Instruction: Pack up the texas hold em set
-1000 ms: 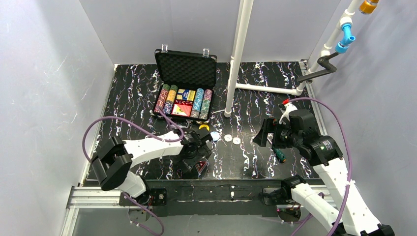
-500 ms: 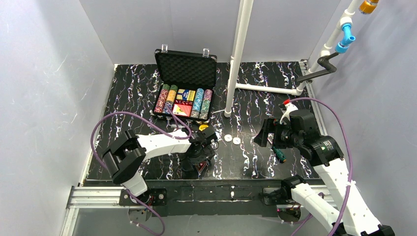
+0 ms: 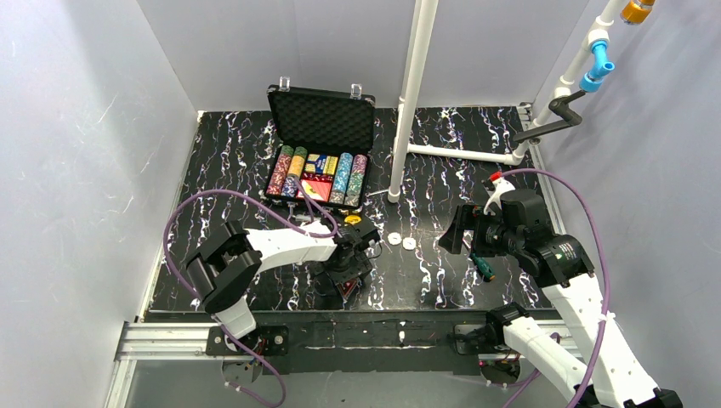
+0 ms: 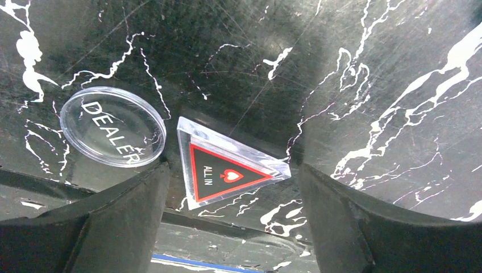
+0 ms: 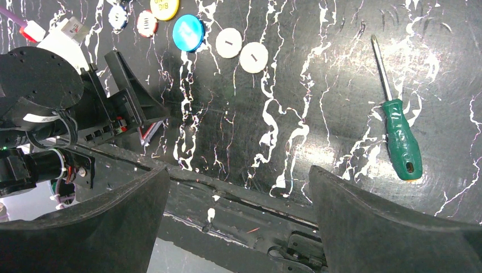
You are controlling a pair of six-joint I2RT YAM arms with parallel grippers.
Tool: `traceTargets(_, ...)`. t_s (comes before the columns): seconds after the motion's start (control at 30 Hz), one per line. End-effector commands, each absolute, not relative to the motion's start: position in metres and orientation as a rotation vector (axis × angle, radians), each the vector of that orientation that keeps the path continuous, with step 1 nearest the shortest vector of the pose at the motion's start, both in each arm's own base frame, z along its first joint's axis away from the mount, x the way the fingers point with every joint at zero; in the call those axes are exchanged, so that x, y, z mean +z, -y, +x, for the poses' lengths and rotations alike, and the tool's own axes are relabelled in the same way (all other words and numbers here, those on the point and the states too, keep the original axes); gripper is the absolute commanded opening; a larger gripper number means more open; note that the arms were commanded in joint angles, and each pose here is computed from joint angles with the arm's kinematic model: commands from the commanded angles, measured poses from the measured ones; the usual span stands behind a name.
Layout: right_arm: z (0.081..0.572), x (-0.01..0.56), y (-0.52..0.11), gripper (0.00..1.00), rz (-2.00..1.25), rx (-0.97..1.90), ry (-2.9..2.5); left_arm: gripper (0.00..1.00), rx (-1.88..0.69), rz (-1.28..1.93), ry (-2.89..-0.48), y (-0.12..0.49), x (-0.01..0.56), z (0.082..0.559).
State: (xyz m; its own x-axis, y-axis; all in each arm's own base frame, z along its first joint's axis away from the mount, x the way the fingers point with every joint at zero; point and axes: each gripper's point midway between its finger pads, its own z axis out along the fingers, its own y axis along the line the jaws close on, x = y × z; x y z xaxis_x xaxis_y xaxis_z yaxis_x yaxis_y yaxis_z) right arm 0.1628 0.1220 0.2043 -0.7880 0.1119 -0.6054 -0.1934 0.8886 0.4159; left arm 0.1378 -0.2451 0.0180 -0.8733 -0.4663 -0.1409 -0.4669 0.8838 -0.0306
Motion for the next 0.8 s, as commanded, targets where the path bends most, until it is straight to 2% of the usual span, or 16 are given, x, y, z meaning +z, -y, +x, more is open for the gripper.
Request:
traceTargets(0.0,0.167,0.214,-0.126,1.0,-0.084,0.64,-2.352,0.83,0.071,-0.672,-2.93,0.246,0.013,0.13)
traceTargets(0.23,0.166,0.211,-0.126,1.0,-0.079,0.645,-2.357,0.76,0.115,-0.679,-2.917,0.241,0.009,0.127)
traceTargets(0.43,0.166,0.213,-0.125,1.0,-0.076,0.637,-2.349,0.57,0.097,-0.604,-2.878,0.244,0.018,0.139)
traceTargets(0.57,0.166,0.217,-0.123,1.0,-0.074,0.629,-2.342,0.46,0.069,-0.519,-2.842,0.247,0.039,0.15)
traceTargets(0.63,0.165,0.218,-0.122,0.97,-0.073,0.626,-2.333,0.42,0.009,-0.479,-2.817,0.254,0.055,0.157)
traceTargets(0.77,0.166,0.219,-0.121,0.96,-0.069,0.616,-2.327,0.41,-0.068,-0.418,-2.735,0.257,0.088,0.174)
